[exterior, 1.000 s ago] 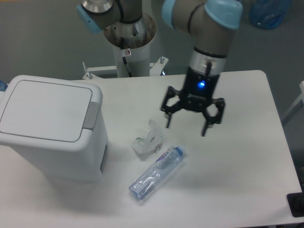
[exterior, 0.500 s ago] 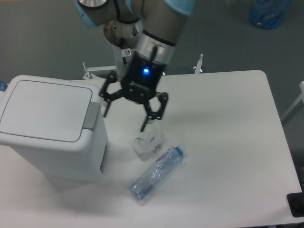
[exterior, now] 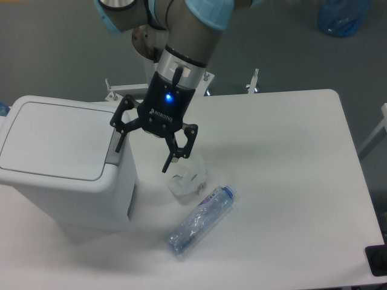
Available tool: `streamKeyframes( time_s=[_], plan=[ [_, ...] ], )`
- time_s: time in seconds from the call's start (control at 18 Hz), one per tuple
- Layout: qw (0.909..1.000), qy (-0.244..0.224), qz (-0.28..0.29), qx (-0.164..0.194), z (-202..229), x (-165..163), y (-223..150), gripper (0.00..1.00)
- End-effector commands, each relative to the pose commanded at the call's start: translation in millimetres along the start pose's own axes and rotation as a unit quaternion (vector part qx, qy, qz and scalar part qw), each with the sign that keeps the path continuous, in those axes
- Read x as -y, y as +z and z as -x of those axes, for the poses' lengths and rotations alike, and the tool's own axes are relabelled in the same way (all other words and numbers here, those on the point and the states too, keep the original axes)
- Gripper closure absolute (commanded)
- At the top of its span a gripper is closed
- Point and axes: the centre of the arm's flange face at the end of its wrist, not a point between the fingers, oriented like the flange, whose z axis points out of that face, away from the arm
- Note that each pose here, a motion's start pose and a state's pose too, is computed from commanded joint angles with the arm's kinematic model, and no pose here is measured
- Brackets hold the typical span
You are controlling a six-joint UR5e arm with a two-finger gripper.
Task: Open the trash can
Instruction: 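Push the gripper finger against the lid tab to flip the lid open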
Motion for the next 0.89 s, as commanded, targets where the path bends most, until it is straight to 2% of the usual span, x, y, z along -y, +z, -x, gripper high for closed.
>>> streamKeyframes(
  time_s=[0.44,0.89],
  plan=[
    [0.9999,-0.006,0.008,-0.003,-3.2,-14.1,5.4,0.0],
    [0.9999,-0.006,0.009,-0.003,-2.6,-14.3,6.2,0.0]
  ],
)
